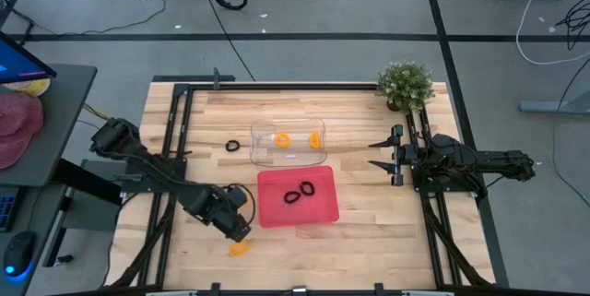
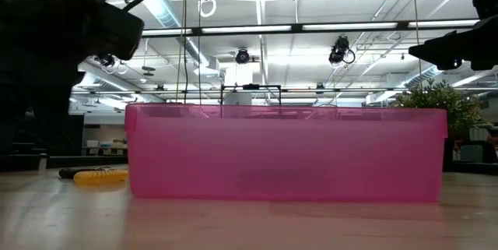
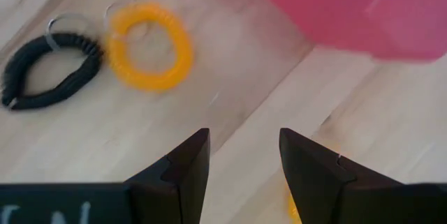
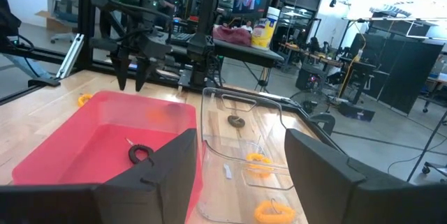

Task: Sort spring keychains
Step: Put the black spring keychain into the red bin

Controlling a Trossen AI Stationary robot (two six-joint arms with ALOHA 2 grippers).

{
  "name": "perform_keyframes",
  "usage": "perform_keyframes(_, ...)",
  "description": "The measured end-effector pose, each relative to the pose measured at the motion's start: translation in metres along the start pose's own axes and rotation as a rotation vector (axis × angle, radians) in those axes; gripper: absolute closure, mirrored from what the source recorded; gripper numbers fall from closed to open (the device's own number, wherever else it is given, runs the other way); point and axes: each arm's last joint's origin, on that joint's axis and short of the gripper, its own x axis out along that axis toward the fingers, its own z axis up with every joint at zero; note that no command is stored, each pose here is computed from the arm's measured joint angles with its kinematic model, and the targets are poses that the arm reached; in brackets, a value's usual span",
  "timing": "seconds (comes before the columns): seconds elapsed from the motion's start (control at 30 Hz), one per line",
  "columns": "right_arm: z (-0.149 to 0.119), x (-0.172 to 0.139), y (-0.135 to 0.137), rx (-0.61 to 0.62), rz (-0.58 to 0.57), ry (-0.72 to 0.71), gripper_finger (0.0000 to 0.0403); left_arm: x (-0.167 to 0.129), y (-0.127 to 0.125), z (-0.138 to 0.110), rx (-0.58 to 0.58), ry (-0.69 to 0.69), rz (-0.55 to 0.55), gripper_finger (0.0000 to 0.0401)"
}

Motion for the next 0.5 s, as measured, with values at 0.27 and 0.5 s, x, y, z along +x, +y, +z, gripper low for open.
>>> perform_keyframes(0.27, 0.000, 0.000, 0.000, 0.000, 0.000, 0.000, 0.0181, -0.016, -0.004, 0.001, -0.003, -0.061, 0.073, 0.0224)
perform_keyframes(0.5, 0.000, 0.000, 0.000, 0.000, 0.000, 0.000, 0.0181, -0.015, -0.005, 0.001, 0.001, -0.026, 0.080, 0.0224)
